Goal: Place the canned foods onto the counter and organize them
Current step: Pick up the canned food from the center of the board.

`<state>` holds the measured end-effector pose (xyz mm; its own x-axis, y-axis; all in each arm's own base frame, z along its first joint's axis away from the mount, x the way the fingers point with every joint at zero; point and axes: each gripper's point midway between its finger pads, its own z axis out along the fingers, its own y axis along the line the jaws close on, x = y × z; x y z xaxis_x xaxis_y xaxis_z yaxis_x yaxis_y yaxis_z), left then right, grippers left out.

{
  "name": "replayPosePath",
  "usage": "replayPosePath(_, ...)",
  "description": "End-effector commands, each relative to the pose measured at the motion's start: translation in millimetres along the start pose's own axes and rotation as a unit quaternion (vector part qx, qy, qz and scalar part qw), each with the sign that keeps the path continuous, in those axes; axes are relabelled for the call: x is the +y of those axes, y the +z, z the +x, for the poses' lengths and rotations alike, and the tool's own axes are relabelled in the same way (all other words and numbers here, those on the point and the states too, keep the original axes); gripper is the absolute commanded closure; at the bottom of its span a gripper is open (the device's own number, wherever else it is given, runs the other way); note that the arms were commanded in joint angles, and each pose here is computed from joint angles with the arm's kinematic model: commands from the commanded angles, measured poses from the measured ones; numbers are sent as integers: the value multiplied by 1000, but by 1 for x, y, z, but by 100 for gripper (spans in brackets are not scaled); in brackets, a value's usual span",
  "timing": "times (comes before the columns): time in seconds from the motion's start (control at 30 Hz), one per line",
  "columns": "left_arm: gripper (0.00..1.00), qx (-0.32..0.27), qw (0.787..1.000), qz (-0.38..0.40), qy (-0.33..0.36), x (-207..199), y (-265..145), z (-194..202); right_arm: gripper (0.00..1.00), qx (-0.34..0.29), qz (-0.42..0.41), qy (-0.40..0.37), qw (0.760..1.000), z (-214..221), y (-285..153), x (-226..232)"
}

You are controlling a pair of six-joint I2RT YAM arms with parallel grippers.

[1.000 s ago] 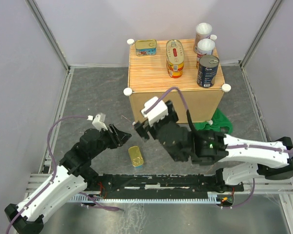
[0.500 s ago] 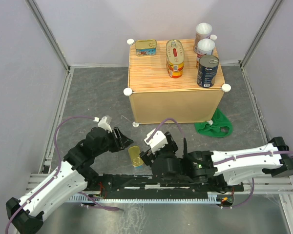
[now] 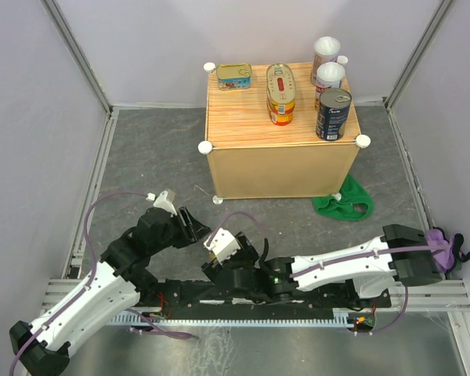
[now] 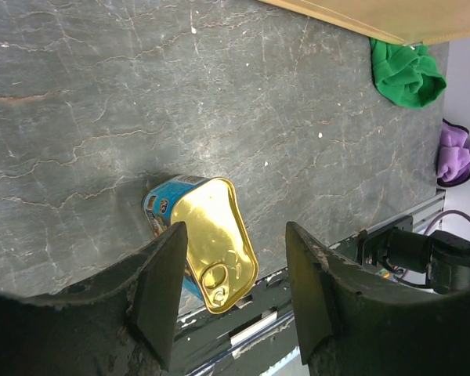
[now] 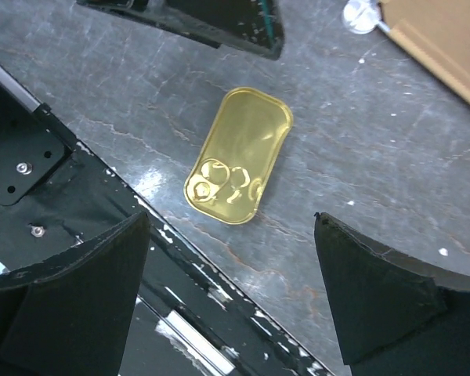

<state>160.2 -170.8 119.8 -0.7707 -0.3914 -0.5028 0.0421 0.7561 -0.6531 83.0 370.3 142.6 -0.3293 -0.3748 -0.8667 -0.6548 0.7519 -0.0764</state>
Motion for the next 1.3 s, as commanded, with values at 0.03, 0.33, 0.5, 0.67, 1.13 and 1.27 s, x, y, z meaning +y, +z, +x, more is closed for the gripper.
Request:
replayPosePath(0.03, 40, -6, 1000, -11, -24, 6, 1, 2, 7, -4, -35, 46, 998, -2, 20, 23)
replayPosePath(0.33, 39, -7, 999, -23, -34, 13, 1, 5, 6, 21, -28, 54, 998, 22, 48, 22)
replayPosePath(0.5, 39, -5, 999, -29, -37, 15, 2, 5, 7, 32, -27, 66, 997, 37, 62, 20)
replayPosePath(0.67, 39, -3, 999, -33, -38, 16, 3, 5, 7, 47, -23, 67, 996, 52, 75, 18)
replayPosePath(1.13, 38, -6, 998, -32, -55, 17, 10, 6, 37, 71, -33, 84, 993, 69, 100, 2)
replayPosePath(1.27, 37, -9, 998, -31, -60, 17, 11, 5, 51, 72, -48, 78, 993, 64, 99, 5)
